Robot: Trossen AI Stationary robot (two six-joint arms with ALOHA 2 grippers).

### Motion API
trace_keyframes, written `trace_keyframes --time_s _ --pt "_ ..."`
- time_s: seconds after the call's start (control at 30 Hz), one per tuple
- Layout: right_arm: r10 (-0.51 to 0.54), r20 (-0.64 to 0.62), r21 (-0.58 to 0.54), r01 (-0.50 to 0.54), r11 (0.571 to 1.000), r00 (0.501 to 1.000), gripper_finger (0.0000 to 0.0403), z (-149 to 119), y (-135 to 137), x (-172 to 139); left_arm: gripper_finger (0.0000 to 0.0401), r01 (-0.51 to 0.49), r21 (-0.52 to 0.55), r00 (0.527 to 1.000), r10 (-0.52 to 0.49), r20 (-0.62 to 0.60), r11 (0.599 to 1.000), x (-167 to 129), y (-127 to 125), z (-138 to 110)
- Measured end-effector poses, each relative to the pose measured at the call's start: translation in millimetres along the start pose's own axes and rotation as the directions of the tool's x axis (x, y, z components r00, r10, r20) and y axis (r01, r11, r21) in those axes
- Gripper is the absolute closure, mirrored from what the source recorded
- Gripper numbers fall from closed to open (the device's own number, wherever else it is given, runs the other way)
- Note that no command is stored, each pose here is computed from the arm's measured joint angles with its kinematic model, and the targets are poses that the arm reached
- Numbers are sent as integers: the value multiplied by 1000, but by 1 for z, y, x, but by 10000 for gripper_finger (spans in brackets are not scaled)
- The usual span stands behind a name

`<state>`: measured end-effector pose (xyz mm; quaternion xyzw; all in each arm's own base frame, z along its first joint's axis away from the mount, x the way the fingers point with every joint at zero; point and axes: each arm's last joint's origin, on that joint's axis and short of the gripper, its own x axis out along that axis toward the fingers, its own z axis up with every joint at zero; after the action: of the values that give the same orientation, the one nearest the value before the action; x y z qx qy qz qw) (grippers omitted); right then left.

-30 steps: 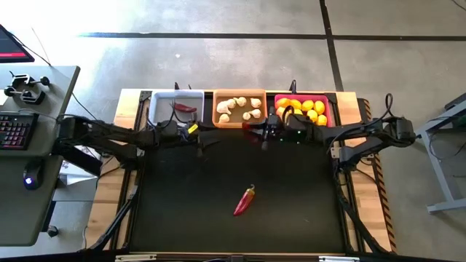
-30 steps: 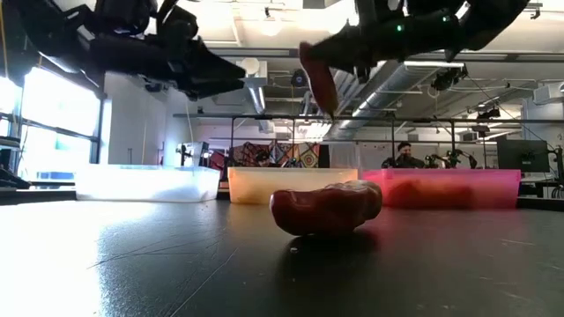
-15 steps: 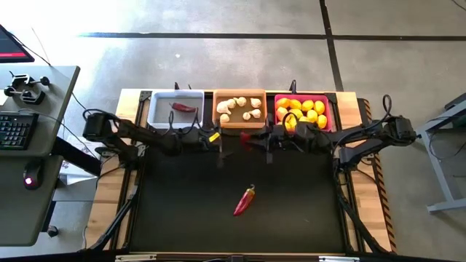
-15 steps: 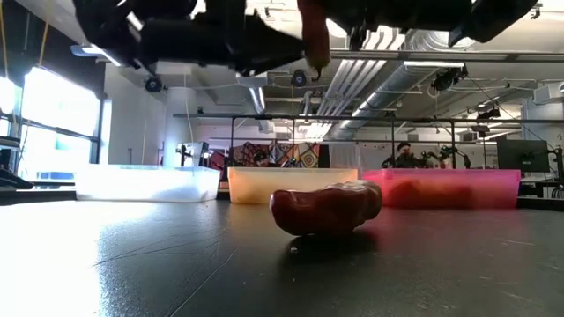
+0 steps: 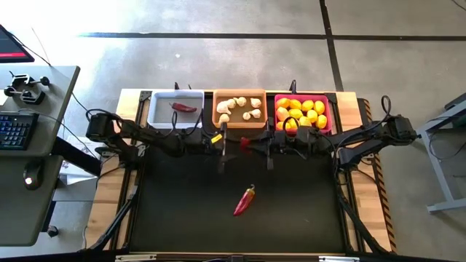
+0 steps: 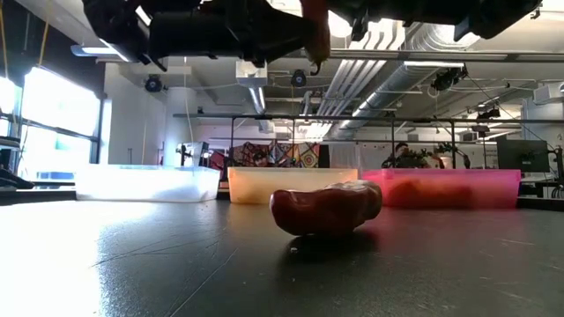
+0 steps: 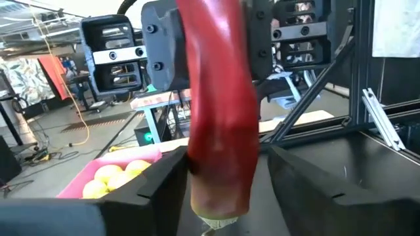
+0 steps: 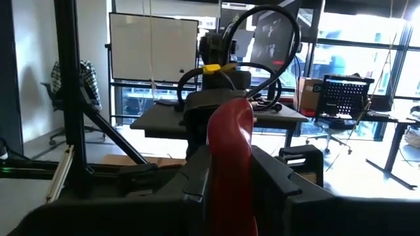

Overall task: Sort produce into baskets
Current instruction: Put the red chili pepper into the transparent bin

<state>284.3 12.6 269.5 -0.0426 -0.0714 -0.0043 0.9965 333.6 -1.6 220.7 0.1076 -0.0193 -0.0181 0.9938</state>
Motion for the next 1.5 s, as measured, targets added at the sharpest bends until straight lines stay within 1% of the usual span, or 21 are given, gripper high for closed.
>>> trace_keyframes --time_s 0.1,0.23,0.33,0.43,0.53,0.67,0.77,0.83,0.9,1.0,1.07,1.2,1.27,1.33,1.5 --pt "4 -4 -15 -4 1000 1000 339 0 0 0 244 -3 0 1000 3 1 1000 0 0 0" --pt "5 -4 -14 -5 1000 1000 318 0 0 0 307 -4 8 1000 4 4 1000 0 0 0" --pt "5 -14 -20 -5 1000 1000 295 -1 0 0 337 -3 14 1000 3 0 1000 0 0 0" --pt "2 -26 -24 -3 1000 1000 267 -3 0 0 343 -7 23 1000 8 -24 1000 0 1 -2" --pt "-13 -27 -63 12 998 1000 236 -1 -1 -1 340 -43 43 996 46 -76 998 -1 1 -4" --pt "-85 -19 -96 83 992 996 201 10 -4 -8 339 -68 89 981 83 -177 994 -9 3 -2" --pt "-144 -38 -106 139 985 989 186 21 -8 -18 340 -95 138 950 131 -285 986 -20 6 3" --pt "-164 -71 -113 155 981 984 184 26 -9 -27 340 -126 190 901 193 -389 974 -32 10 6" --pt "-181 -104 -121 168 978 978 183 31 -10 -35 341 -162 246 824 268 -499 956 -48 16 7" --pt "-185 -161 -105 170 980 969 182 33 -11 -45 341 -192 320 670 362 -648 928 -78 26 9" --pt "-183 -191 -87 169 982 964 182 33 -12 -49 341 -202 358 555 408 -725 912 -98 35 13" --pt "-180 -219 -89 164 982 959 182 31 -11 -49 342 -237 405 325 465 -823 883 -129 61 22" --pt "-179 -224 -89 163 983 958 182 29 -11 -48 342 -249 417 233 472 -850 874 -139 77 24" --pt "-176 -226 -89 159 983 958 182 29 -11 -48 342 -249 401 176 448 -877 882 -146 94 24" --pt "-173 -226 -89 157 984 959 182 29 -11 -48 342 -211 340 94 366 -926 916 -152 133 9"
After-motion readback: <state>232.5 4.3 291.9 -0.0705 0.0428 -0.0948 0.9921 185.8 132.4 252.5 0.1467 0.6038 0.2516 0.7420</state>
